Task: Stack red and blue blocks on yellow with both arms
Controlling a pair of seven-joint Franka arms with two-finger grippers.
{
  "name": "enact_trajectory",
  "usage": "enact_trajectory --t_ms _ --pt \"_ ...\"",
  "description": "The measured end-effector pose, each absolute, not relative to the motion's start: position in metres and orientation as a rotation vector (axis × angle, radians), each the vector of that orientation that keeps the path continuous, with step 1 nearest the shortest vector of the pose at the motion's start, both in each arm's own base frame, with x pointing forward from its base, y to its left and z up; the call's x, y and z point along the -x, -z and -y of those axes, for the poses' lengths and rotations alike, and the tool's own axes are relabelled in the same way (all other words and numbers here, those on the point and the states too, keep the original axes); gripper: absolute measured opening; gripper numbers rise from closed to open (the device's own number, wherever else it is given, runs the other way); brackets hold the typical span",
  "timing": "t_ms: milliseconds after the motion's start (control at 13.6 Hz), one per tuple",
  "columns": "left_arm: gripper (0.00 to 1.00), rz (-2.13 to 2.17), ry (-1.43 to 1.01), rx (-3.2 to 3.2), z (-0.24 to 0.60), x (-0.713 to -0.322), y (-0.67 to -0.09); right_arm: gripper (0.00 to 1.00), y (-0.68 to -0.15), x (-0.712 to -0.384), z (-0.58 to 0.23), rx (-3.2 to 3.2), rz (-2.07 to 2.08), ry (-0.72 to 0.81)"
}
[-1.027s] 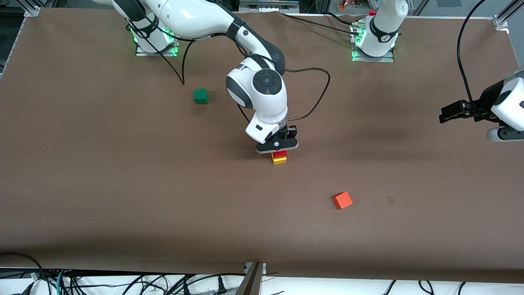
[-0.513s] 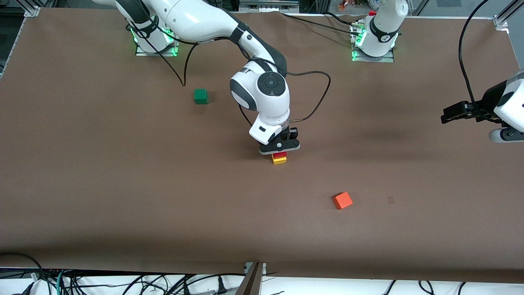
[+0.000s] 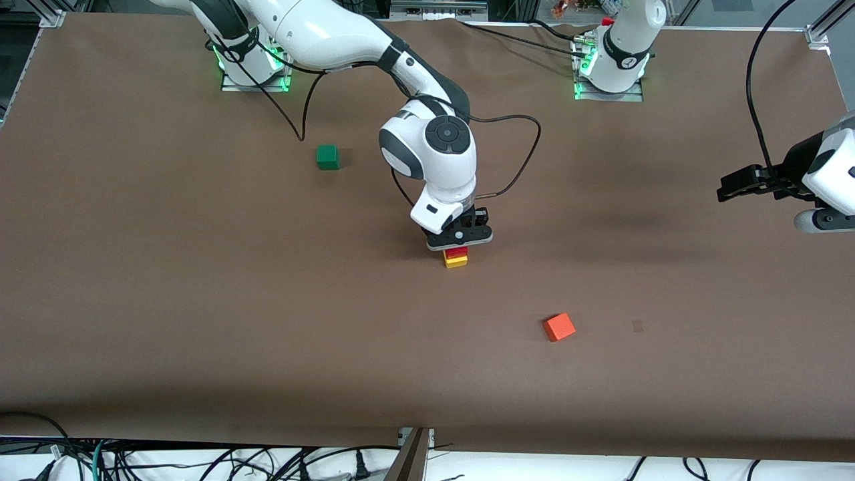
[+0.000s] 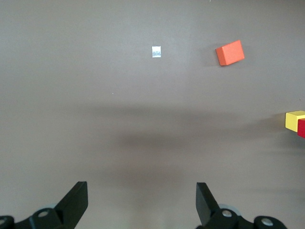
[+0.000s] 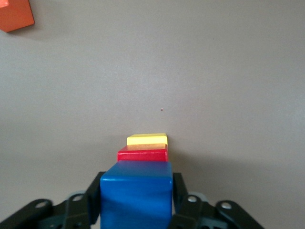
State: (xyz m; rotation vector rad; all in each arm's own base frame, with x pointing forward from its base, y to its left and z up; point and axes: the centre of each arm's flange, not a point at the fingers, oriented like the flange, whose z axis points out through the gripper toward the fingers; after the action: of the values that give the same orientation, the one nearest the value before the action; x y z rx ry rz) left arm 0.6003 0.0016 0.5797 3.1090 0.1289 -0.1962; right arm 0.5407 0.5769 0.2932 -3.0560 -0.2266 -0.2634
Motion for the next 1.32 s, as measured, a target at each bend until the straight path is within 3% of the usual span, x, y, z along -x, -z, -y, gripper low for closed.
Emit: enact_trajectory --t_ms 293,513,733,1027,1320 --pt "1.0 -0.125 0.189 -3.109 0.0 -0.601 -0.58 1.0 -0.297 -0.545 -0.573 3.065 0.213 0.272" --pt "1.0 -0.118 0.191 -3.109 0.002 -0.602 -0.578 1.0 -0.328 -0.554 -0.56 3.103 0.163 0.246" --pt "1.0 -0.118 0.192 -3.112 0.002 -0.602 -0.578 1.0 -0.41 -0.57 -0.523 3.084 0.039 0.2" --pt "1.0 -0.115 0.187 -3.112 0.003 -0.603 -0.579 1.0 -0.51 -0.594 -0.433 3.035 -0.127 0.064" --pt "1.0 -0.119 0.19 -3.112 0.001 -0.604 -0.578 1.0 -0.565 -0.597 -0.32 3.035 -0.09 -0.044"
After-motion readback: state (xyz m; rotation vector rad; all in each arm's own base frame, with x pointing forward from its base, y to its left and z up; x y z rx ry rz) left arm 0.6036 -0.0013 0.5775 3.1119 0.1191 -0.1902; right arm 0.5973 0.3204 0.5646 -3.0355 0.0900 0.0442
